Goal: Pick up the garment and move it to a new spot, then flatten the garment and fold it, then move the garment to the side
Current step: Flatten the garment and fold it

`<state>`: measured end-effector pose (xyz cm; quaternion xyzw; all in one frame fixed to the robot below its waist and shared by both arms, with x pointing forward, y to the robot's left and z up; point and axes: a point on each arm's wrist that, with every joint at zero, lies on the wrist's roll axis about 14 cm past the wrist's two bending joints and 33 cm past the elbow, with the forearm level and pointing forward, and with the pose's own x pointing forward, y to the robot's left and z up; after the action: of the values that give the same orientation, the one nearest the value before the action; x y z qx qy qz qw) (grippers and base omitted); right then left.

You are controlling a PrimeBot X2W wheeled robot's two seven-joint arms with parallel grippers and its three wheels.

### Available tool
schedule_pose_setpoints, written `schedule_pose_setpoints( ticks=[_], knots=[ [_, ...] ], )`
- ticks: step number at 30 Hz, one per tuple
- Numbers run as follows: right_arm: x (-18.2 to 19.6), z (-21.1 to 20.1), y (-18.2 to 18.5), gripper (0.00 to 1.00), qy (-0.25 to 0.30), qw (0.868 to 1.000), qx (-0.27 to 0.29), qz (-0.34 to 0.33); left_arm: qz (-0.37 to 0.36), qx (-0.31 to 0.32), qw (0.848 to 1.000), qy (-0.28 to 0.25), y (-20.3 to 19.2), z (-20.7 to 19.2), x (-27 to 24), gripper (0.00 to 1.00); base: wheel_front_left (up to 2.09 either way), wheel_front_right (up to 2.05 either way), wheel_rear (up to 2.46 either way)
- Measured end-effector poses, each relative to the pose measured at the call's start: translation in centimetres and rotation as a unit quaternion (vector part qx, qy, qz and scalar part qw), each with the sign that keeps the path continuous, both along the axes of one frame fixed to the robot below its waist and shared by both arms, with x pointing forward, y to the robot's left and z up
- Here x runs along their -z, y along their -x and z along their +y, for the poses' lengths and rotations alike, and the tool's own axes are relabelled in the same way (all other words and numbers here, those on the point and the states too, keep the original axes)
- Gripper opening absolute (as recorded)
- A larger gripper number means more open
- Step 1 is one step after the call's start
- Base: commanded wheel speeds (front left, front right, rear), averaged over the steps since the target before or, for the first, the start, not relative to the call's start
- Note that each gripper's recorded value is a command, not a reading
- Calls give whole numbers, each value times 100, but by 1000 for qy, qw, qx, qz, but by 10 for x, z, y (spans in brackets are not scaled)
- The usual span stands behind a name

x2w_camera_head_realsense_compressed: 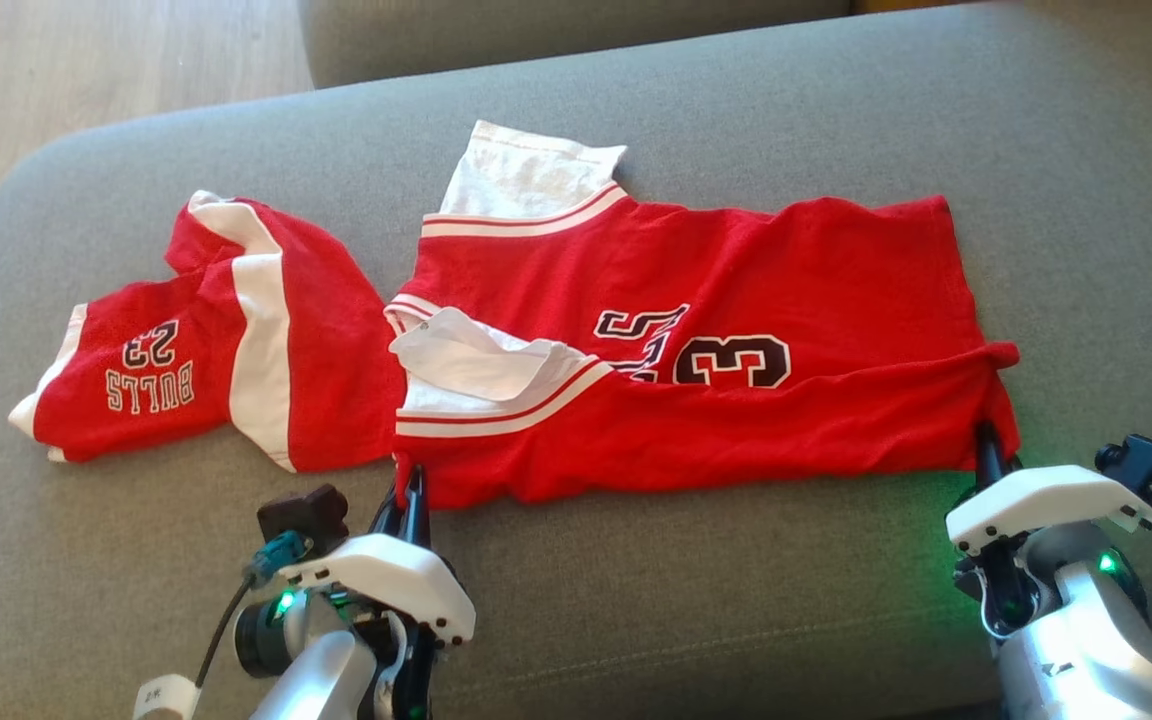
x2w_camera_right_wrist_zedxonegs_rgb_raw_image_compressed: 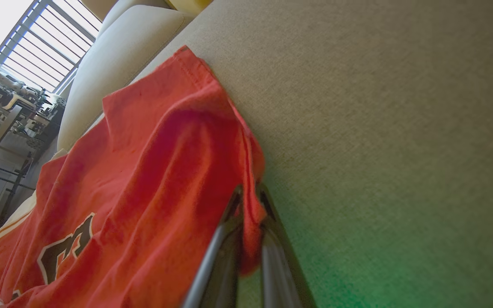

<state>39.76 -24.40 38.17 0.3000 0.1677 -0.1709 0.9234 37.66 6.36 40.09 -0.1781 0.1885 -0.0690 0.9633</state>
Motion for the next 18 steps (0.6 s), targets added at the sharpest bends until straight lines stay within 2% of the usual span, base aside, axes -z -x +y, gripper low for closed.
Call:
schedule_pose_setpoints(
  ticks=[6, 18],
  knots=[
    [-5, 0, 7, 0, 18, 999, -26, 9, -4, 7, 1000, -5, 11, 0, -3, 0, 0, 0, 0],
    [-3, -18, 57, 0, 23, 997, -49, 54, 8, 35, 999, -26, 60, 6, 4, 0, 0, 0, 0]
  ],
)
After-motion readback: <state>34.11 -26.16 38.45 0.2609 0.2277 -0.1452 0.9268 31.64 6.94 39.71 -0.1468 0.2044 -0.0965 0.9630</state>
